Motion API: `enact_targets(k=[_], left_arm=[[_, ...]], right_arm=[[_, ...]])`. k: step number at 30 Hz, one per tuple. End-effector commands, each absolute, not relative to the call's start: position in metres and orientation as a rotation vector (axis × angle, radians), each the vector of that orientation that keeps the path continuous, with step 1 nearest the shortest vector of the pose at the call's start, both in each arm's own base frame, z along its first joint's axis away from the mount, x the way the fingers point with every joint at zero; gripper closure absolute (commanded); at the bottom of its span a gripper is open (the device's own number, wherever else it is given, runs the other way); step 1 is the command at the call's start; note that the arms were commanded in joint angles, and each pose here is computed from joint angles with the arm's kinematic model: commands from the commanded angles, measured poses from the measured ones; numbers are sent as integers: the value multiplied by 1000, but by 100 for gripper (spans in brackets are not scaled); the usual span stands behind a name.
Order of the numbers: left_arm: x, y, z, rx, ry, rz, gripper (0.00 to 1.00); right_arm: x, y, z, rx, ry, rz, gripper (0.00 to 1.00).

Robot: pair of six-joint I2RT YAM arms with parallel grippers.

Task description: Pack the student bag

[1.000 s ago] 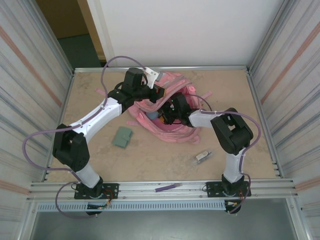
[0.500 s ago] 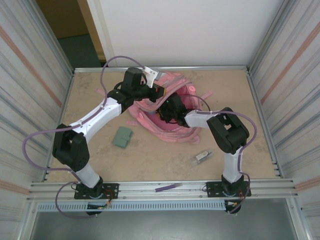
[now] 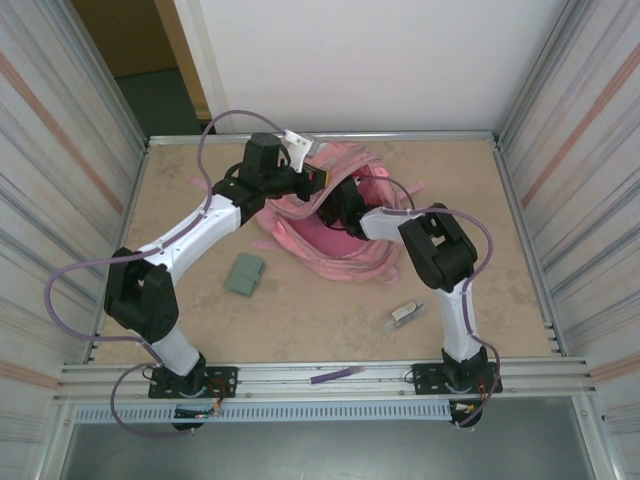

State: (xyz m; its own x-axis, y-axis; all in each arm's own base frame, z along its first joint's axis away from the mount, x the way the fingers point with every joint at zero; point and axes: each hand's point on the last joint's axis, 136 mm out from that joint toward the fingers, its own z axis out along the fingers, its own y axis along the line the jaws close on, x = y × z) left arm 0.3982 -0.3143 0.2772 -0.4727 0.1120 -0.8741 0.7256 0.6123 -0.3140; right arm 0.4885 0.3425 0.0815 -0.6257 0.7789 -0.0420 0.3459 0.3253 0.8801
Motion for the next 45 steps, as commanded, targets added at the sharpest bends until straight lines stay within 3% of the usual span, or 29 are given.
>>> enact_targets(k=[1, 8, 15, 27, 41, 45], left_arm=[[377, -329, 361, 758, 1665, -952, 100], [385, -323, 358, 746, 1671, -935, 100], [395, -310, 351, 707, 1687, -903, 100], [413, -294, 297, 713, 1801, -702, 100], [380, -309, 212, 852, 1970, -794, 100], [366, -312, 191, 858, 2057, -819, 87]], right_arm=[[509, 354, 84, 998, 2055, 1316, 61], [504, 350, 93, 919, 2059, 1445, 46], [479, 323, 114, 829, 2144, 1475, 42], [418, 265, 124, 865, 2316, 1352, 36], [342, 121, 139, 815, 2389, 886, 29], [337, 94, 155, 785, 2327, 769, 29]])
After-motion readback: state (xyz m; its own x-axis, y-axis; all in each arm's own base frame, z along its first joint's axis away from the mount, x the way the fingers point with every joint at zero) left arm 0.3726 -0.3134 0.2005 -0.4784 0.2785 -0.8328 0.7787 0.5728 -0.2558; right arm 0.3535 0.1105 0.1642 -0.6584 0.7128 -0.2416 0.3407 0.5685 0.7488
